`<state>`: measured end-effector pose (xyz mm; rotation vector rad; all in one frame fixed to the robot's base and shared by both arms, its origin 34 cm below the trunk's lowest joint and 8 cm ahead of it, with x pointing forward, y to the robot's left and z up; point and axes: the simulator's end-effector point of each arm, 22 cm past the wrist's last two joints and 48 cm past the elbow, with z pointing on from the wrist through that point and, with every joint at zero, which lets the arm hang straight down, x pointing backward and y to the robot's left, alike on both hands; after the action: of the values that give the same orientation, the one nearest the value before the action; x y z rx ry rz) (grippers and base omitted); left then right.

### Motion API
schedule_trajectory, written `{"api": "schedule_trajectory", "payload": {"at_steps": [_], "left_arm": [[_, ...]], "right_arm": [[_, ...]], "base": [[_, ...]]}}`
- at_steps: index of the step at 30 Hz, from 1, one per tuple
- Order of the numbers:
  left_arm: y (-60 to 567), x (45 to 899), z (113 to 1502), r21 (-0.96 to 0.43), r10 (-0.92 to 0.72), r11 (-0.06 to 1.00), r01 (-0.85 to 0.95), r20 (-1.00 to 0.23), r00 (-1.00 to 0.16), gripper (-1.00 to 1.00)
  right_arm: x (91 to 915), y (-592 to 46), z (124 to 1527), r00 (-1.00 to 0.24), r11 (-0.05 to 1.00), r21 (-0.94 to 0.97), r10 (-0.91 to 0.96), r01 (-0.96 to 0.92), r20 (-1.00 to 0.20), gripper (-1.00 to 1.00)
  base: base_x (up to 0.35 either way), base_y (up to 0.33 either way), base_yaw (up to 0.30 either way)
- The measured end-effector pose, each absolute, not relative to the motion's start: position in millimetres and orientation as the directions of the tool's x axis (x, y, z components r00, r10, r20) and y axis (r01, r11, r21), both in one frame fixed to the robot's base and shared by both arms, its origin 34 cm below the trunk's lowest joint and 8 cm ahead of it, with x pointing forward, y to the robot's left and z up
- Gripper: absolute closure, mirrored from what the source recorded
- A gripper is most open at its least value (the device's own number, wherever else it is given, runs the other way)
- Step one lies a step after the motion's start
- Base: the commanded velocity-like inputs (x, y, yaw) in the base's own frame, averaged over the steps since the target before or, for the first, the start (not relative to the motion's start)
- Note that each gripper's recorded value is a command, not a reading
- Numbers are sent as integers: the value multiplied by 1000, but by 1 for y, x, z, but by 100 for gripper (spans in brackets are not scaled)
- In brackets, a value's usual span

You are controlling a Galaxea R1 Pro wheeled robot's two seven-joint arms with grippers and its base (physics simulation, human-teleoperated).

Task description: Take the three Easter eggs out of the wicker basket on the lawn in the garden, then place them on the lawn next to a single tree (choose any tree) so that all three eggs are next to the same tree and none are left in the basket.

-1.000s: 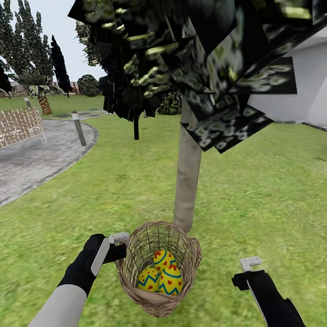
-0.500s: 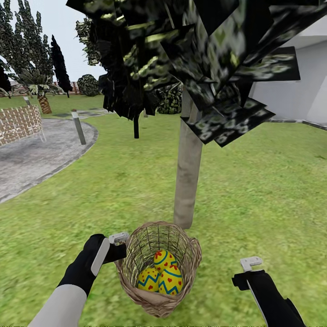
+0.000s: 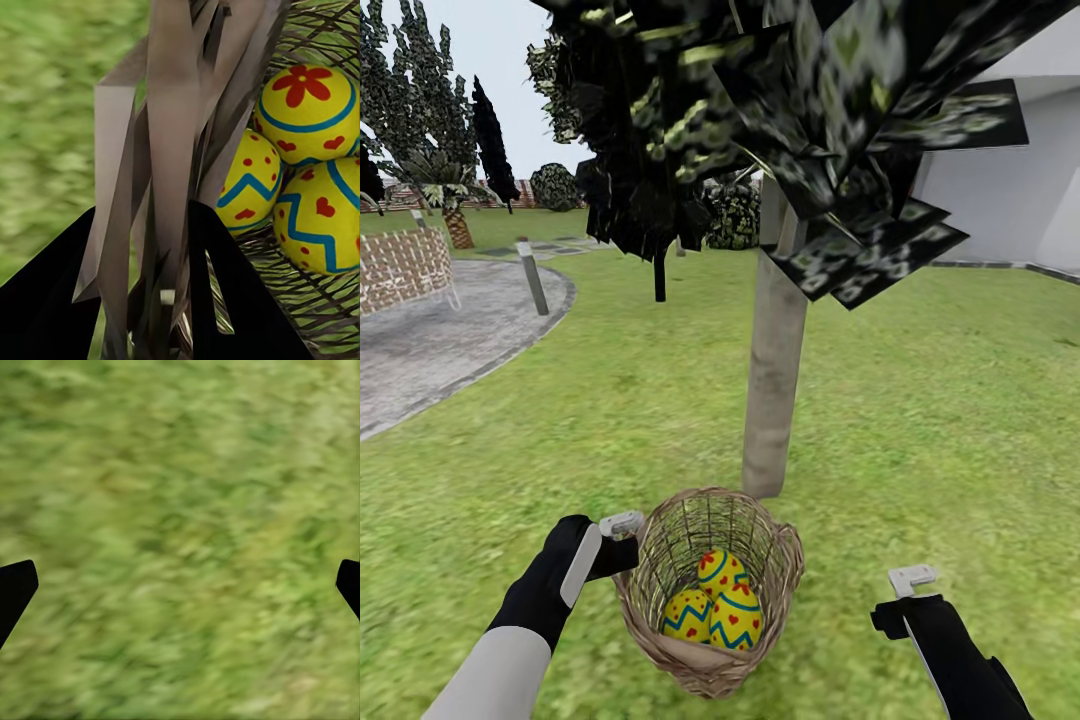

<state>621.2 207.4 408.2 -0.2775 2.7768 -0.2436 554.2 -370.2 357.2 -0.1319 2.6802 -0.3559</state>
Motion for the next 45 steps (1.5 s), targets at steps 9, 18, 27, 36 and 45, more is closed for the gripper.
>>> {"api": "schedule_trajectory", "payload": {"at_steps": [9,18,27,36,45], "left_arm": [[207,617,391,-202,-218,966,-159,-316,-923,100],[208,616,391,-207,-207,968,-145,-322,-924,100],[208,615,391,-207,-206,968,-143,-323,-924,100],[209,619,390,-206,-213,967,-148,-342,-915,-100],[210,622,393,-207,-214,967,-147,-351,-912,-100]], "right_arm": [[549,-370,338,-902,962,-269,-148,-37,-406,-100],[545,-369,322,-902,963,-267,-148,-37,-406,-100],[545,-369,321,-902,963,-267,-148,-38,-405,-100],[545,-370,321,-903,963,-267,-147,-38,-404,-100],[545,-370,321,-903,963,-267,-147,-37,-404,-100]], "base": [[0,0,0],[0,0,0],[0,0,0],[0,0,0],[0,0,0]]}}
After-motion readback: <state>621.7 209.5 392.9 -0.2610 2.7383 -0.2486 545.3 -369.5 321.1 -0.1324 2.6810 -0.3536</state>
